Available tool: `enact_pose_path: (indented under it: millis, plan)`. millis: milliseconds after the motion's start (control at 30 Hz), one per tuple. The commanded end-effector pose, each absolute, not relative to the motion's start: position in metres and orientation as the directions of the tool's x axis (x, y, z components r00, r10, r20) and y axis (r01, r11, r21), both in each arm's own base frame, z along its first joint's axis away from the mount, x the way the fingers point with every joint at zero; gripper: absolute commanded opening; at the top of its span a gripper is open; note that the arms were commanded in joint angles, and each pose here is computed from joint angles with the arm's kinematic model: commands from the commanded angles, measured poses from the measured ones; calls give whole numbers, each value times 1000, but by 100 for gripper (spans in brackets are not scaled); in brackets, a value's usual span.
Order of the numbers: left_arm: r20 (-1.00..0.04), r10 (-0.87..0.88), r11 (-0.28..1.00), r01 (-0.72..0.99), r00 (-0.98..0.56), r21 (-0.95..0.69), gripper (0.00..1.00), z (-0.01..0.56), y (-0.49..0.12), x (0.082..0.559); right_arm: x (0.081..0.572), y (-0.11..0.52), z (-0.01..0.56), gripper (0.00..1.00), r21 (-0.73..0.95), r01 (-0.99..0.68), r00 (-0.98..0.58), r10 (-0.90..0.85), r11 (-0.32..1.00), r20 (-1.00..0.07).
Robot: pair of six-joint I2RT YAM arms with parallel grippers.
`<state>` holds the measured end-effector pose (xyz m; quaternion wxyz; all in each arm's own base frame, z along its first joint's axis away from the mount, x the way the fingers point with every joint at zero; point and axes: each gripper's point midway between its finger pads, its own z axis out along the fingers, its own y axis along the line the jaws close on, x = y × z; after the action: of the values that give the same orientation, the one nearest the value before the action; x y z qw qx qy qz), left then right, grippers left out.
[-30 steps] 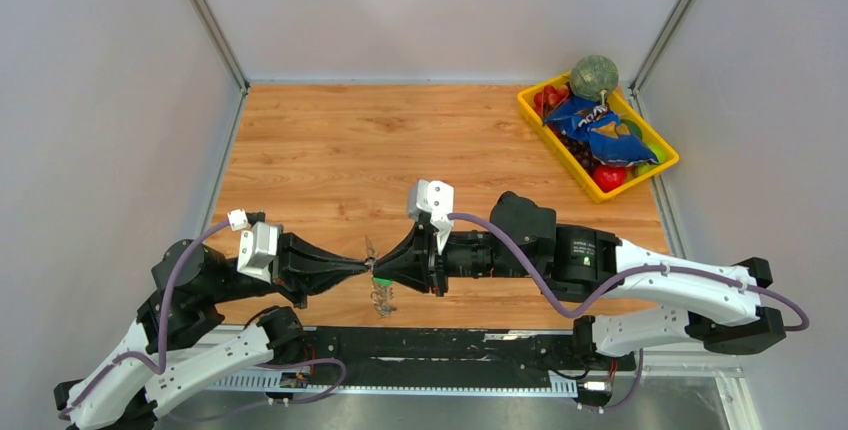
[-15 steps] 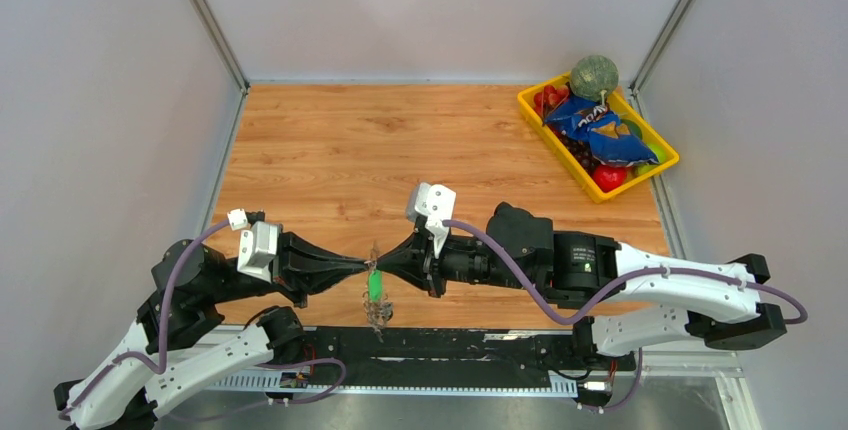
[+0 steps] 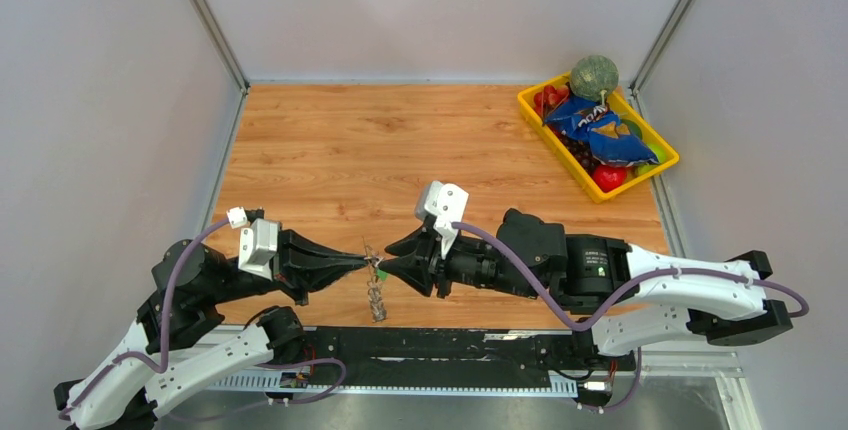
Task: Put the keys on the keyring
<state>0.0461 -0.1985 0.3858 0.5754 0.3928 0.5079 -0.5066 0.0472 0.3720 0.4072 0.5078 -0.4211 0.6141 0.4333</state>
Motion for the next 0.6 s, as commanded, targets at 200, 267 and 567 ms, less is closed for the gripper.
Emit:
enact_pose_path:
  millis: [200,267,567]
  plan:
    - [-974,-227,241,969,12,-44,0,404,-192,55,58,370,443,29,162,-923,-165,22,348,-986]
    - [-974,-228,245,968,14,-44,0,404,-191,55,58,373,442,29,164,-922,-169,16,349,-985]
    - [-973,-230,252,967,20,-39,0,404,-189,55,54,387,427,29,165,-926,-188,-36,338,-982]
